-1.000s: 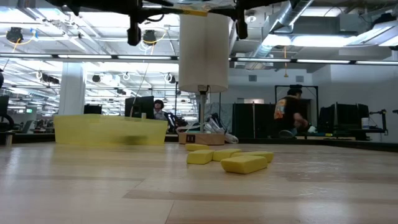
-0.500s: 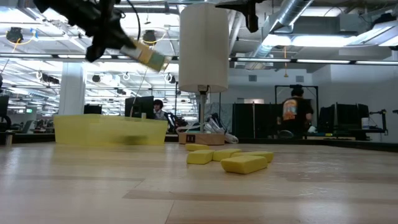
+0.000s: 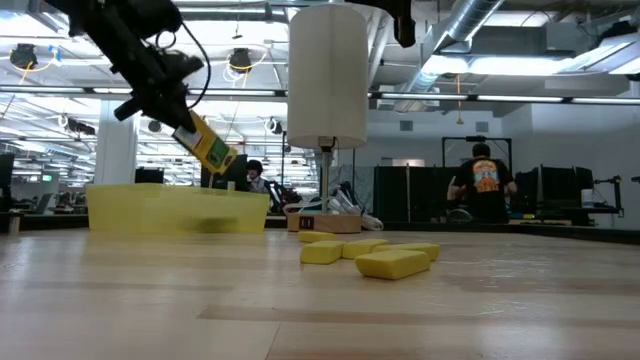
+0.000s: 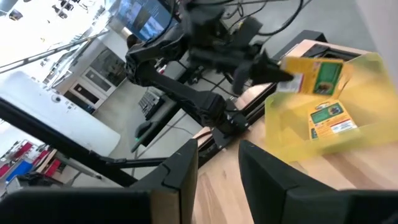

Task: Pick & Place School Supplies
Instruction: Put the crayon box into the yellow bin, then put the eraser into the bottom left black bin

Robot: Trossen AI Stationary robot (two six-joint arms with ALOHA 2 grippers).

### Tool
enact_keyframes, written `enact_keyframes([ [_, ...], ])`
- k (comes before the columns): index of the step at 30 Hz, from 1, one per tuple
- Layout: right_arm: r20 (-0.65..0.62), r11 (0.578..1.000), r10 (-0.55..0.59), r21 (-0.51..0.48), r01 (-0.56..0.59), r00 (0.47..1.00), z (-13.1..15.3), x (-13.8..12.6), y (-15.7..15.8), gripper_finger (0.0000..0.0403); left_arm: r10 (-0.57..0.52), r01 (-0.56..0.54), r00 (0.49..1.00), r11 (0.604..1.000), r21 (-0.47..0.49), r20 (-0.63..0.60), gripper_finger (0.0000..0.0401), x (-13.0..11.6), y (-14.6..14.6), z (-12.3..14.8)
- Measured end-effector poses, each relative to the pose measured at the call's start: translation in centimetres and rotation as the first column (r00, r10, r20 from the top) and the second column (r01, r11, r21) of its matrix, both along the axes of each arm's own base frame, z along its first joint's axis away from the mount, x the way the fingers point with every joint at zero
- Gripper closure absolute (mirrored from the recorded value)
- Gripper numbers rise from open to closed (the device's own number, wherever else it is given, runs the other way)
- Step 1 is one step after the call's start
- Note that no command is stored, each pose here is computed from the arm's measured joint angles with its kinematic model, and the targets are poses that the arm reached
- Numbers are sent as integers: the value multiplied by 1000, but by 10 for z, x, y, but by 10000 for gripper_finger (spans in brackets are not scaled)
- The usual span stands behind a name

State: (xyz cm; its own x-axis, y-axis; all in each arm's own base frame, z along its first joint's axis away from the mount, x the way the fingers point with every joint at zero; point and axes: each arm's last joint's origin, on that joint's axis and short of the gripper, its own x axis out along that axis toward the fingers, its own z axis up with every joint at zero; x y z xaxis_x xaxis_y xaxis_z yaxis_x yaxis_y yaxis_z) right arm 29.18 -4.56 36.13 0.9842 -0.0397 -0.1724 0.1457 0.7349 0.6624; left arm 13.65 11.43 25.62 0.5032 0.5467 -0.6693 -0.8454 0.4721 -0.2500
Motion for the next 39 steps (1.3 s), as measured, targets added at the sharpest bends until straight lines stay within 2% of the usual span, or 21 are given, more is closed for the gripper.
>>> enact_keyframes([
  [5,-1,1000,9,-1,-9,1000,0,1,3,295,55,-57,998,996,-67,-35,377,-9,9,-25],
  [8,-1,1000,9,-6,-9,1000,0,1,3,295,57,-52,998,990,-133,35,373,-12,10,-40],
  [11,-2,1000,9,-6,-9,1000,0,1,3,295,68,-49,992,983,-177,103,349,-12,8,-49],
  [18,-4,1000,15,-11,-15,1000,-1,1,3,295,89,-66,982,988,-140,164,275,-16,4,-40],
  [23,-4,1000,17,-11,-17,1000,-1,1,3,295,114,-86,964,988,-127,240,243,-22,-1,-29],
  [26,-4,1000,20,-10,-20,1000,-1,1,3,295,6,33,917,995,-92,398,242,-21,-9,-8],
  [28,-4,1000,21,-14,-21,1000,-1,1,3,295,-147,173,842,985,-2,519,251,-17,-18,13],
  [30,-5,1000,21,-16,-21,1000,-1,1,3,295,-282,302,772,951,61,570,264,-13,-30,28],
  [32,-5,1000,17,-19,-17,1000,-1,0,2,295,-386,406,719,908,102,578,277,-7,-42,39],
  [35,-5,999,14,-32,-14,1000,-1,0,0,295,-484,533,664,841,92,570,295,7,-59,40],
  [39,-5,999,8,-33,-8,1000,-1,0,-2,295,-567,642,652,766,32,504,329,34,-85,25],
])
